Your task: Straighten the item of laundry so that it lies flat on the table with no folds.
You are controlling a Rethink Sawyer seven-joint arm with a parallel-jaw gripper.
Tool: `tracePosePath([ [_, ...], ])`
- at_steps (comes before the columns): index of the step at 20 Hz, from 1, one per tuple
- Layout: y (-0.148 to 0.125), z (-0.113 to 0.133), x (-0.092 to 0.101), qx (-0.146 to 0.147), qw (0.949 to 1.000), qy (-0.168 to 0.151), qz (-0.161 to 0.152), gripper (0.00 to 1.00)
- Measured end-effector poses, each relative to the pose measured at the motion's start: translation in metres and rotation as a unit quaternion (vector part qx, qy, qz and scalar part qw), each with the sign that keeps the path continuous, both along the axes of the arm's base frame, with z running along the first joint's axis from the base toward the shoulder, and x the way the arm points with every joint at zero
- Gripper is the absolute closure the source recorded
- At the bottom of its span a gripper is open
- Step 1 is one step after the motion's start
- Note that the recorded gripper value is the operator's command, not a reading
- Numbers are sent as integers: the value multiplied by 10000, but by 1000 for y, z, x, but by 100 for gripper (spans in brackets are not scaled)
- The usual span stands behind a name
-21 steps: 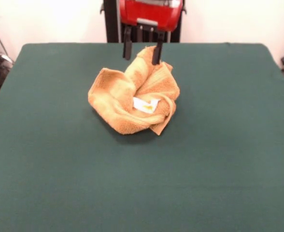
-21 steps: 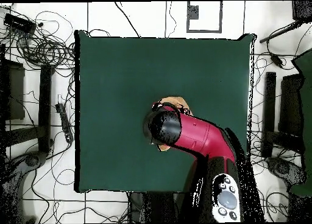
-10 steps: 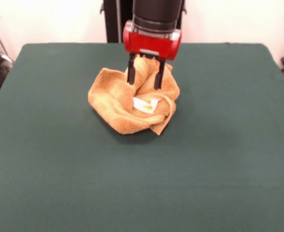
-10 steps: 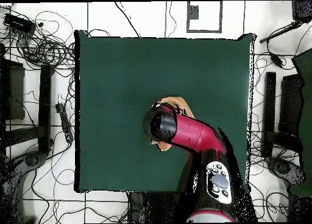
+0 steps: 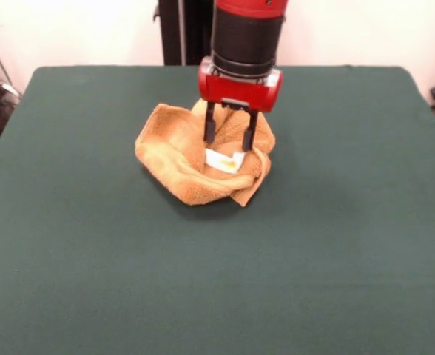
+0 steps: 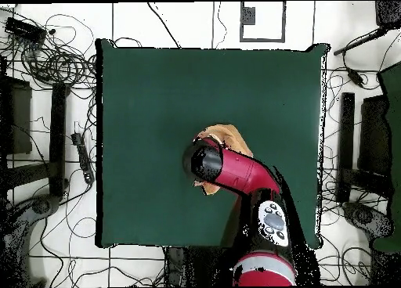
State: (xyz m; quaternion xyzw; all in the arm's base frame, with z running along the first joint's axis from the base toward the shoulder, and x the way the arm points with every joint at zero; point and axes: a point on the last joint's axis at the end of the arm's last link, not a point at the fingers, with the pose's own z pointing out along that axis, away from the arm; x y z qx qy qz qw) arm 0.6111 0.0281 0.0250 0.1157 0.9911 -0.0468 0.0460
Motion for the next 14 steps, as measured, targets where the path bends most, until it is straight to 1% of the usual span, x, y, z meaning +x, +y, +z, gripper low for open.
tracePosePath([
  [7,-11,-12,-3,39,9999,35,-150,0],
  [14,-4,-22,0,100,9998,-49,-152,0],
])
